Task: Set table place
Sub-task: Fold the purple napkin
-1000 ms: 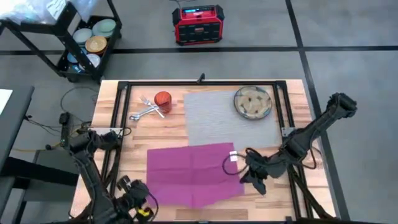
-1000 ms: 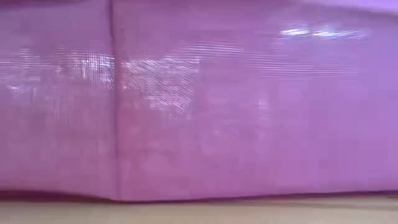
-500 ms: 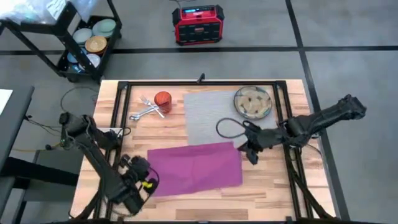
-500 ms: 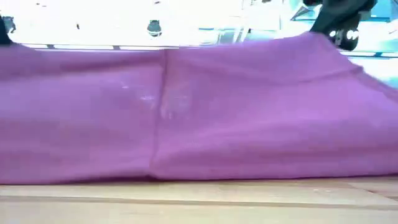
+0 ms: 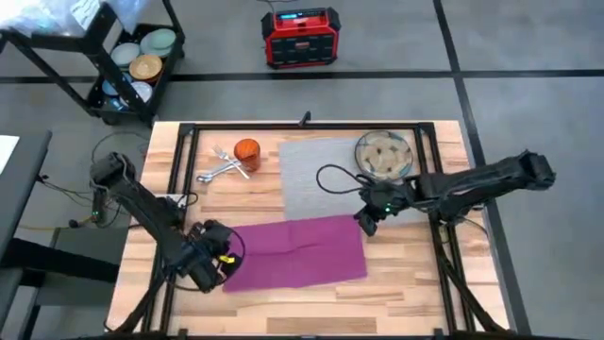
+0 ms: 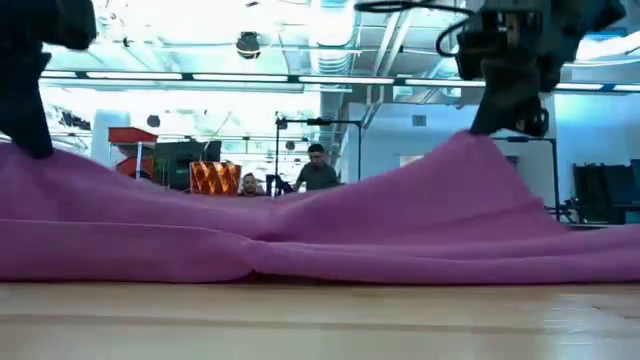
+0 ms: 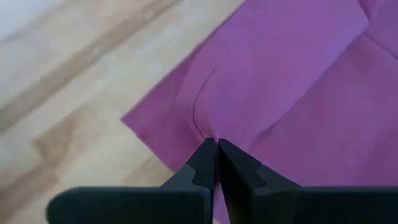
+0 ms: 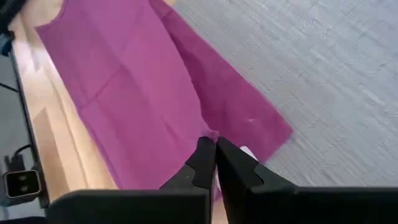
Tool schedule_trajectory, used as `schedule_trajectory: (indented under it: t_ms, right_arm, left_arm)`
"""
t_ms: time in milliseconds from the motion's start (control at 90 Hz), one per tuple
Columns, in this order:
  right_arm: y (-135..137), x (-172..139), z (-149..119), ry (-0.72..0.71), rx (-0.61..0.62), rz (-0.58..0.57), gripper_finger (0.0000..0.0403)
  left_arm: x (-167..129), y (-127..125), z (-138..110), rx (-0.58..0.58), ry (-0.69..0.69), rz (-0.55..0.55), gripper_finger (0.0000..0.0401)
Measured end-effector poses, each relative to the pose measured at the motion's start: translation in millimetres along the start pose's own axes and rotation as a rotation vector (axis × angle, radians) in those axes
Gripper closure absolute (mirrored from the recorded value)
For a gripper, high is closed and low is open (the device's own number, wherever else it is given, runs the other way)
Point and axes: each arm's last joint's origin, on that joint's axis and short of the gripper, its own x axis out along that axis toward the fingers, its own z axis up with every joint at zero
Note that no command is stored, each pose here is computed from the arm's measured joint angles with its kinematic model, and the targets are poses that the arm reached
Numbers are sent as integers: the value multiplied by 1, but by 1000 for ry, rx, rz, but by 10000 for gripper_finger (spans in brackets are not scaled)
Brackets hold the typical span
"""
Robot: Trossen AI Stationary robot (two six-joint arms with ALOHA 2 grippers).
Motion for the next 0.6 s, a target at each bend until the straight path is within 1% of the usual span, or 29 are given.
schedule_trajectory:
  t_ms: [111,178,267,356,444,522,556,600]
  right_arm:
    - [3,0,2,-28,-16,50,356]
    - [6,-1,5,-52,-32,91,325]
    - [7,-2,10,-92,-22,116,278]
    - [7,-7,16,-138,13,143,227]
    - [7,-11,19,-160,84,175,187]
    - [11,-12,17,-137,123,208,176]
    - [12,-11,14,-111,129,200,181]
    - [12,-8,8,-71,126,175,200]
  left_arm:
    - [-1,1,1,-1,6,-9,382]
    - [-5,2,3,-2,7,-22,365]
    - [-9,8,7,-3,4,-13,335]
    - [-16,14,12,-14,0,-30,304]
    - [-24,17,17,-61,0,-90,276]
    - [-30,12,20,-107,8,-198,262]
    - [-32,5,20,-116,12,-257,263]
    - [-33,-5,17,-107,15,-333,275]
